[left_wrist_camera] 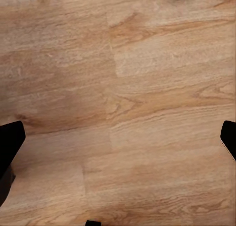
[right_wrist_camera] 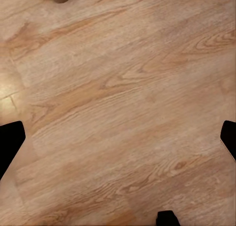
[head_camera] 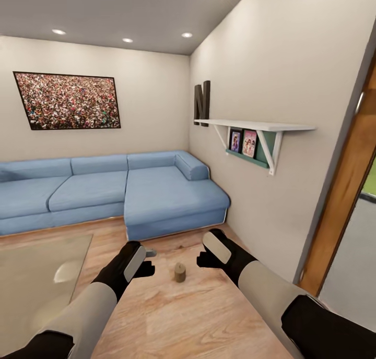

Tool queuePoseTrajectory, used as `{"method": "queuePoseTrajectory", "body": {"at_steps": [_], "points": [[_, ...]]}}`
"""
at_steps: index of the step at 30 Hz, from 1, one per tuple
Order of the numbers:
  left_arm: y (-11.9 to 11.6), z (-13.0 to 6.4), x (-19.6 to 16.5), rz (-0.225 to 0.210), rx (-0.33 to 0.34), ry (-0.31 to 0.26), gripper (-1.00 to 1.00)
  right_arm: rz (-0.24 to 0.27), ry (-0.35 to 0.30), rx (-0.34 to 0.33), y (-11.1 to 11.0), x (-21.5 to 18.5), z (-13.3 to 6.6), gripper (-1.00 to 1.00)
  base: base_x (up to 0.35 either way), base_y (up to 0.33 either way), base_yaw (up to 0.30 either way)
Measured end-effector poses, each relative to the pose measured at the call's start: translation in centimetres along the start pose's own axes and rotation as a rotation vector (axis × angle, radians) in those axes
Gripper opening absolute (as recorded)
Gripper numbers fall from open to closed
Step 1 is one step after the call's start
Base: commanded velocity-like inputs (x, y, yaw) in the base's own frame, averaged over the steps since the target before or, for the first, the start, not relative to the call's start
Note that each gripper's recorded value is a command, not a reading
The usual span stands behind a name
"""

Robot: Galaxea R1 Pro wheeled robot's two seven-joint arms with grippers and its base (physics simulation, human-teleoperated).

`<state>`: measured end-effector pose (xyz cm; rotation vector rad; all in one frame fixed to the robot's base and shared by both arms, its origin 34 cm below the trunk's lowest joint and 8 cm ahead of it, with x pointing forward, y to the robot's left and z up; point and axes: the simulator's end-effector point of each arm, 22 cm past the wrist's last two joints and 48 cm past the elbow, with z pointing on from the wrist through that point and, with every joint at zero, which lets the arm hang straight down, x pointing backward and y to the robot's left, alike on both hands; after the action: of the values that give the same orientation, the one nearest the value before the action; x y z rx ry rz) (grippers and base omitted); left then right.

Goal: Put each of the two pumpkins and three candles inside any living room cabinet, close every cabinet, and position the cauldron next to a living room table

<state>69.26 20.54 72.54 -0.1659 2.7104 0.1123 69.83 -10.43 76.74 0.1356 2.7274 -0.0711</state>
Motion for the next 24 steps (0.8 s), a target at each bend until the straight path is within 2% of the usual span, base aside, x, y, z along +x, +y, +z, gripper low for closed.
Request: {"method": "queuePoseTrajectory", "body": {"at_steps": [8, 13, 24], "points": [[-0.04, 0.00, -0.01, 0.000, 0.001, 0.000, 1.00, -0.012, -0.007, 0.003, 0.18, -0.08, -0.14, 1.00, 0.268, -0.197, 0.034], [-0.01, -0.01, -0.01, -0.001, 0.002, 0.000, 1.00, -0.013, -0.008, 0.004, 0.15, -0.10, -0.14, 1.00, 0.296, -0.078, 0.041], [-0.07, -0.21, -0.10, -0.004, 0.007, -0.003, 1.00, -0.014, -0.013, 0.003, 0.26, -0.17, -0.37, 1.00, 0.319, -0.008, 0.245]]}}
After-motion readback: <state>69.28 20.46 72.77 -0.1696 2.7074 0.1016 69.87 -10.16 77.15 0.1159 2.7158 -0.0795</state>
